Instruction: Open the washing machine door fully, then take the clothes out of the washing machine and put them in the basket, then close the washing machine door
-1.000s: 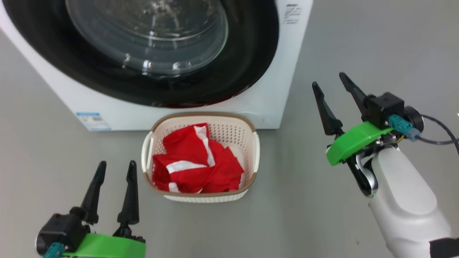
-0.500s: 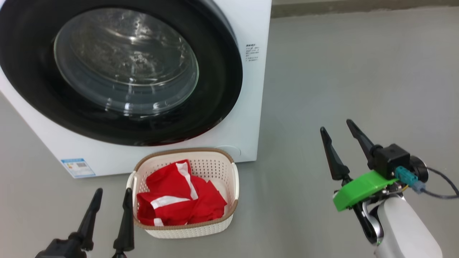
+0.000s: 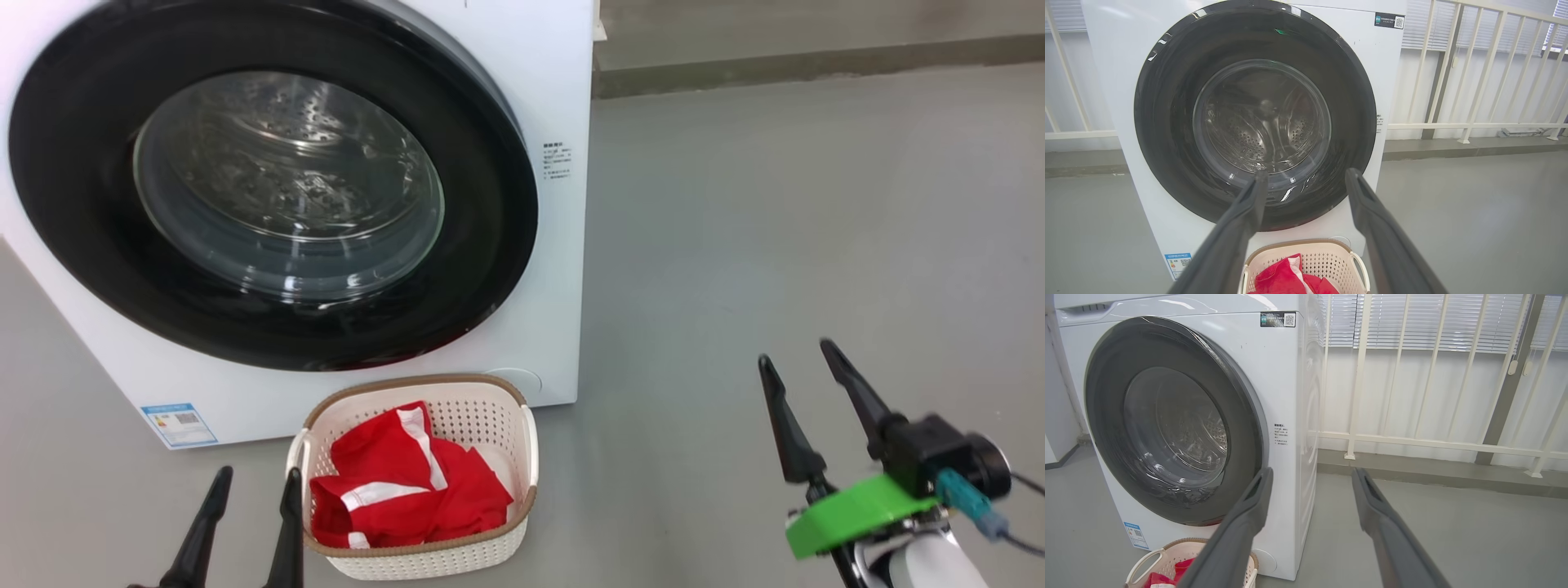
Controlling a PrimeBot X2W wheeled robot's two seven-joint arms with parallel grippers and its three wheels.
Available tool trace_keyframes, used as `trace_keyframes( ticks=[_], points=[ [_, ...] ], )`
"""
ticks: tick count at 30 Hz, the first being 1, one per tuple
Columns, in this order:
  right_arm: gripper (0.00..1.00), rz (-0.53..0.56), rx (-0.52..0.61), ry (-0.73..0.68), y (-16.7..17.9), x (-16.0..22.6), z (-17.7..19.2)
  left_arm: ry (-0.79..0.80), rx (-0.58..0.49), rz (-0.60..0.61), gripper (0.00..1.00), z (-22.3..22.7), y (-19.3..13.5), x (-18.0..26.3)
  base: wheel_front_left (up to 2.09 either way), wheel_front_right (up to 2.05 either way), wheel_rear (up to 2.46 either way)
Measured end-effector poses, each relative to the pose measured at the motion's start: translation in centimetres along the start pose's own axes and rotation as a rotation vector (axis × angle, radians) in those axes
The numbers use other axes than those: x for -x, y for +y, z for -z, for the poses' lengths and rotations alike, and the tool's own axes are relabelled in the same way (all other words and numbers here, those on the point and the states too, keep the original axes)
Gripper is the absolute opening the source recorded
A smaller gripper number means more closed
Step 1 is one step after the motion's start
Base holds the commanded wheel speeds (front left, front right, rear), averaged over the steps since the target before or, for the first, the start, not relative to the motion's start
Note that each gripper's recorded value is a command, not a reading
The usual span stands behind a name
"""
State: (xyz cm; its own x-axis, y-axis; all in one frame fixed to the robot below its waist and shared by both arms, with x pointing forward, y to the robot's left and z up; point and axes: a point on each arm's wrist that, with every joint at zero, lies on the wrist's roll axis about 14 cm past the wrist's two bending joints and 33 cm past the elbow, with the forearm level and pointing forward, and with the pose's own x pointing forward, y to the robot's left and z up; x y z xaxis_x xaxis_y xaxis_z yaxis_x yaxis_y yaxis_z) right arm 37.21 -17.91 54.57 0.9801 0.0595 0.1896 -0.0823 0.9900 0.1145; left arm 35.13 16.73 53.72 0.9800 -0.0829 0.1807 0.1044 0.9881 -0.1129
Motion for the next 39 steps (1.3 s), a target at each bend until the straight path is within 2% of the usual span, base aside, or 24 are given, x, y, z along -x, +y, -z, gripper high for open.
trace_keyframes(
  ticks=[14, 27, 28, 33, 39],
  points=[
    [1.0, 0.037, -0.004, 0.013, -0.8, 3.1, 0.5, 0.001, -0.025, -0.02, 1.0, -0.2, 0.5, 1.6, 0.0, 0.0, 0.0],
    [1.0, 0.028, -0.006, 0.012, -0.5, 3.0, 0.5, -0.004, -0.036, -0.026, 1.0, -0.4, 0.5, 1.8, 0.0, 0.0, 0.0],
    [0.0, 0.027, -0.008, 0.018, -0.5, 3.0, 0.7, 0.001, -0.041, -0.026, 0.0, -0.3, 0.5, 1.8, 0.0, 0.0, 0.0],
    [0.0, 0.046, -0.037, 0.147, -0.4, 5.2, 4.7, 0.096, -0.013, -0.039, 0.0, 2.6, 0.4, 2.6, 0.0, 0.0, 0.0],
    [0.0, 0.069, -0.1, 0.169, -0.6, 5.5, 5.3, 0.125, 0.055, -0.066, 0.0, 3.4, 0.7, 2.9, 0.0, 0.0, 0.0]
  ],
)
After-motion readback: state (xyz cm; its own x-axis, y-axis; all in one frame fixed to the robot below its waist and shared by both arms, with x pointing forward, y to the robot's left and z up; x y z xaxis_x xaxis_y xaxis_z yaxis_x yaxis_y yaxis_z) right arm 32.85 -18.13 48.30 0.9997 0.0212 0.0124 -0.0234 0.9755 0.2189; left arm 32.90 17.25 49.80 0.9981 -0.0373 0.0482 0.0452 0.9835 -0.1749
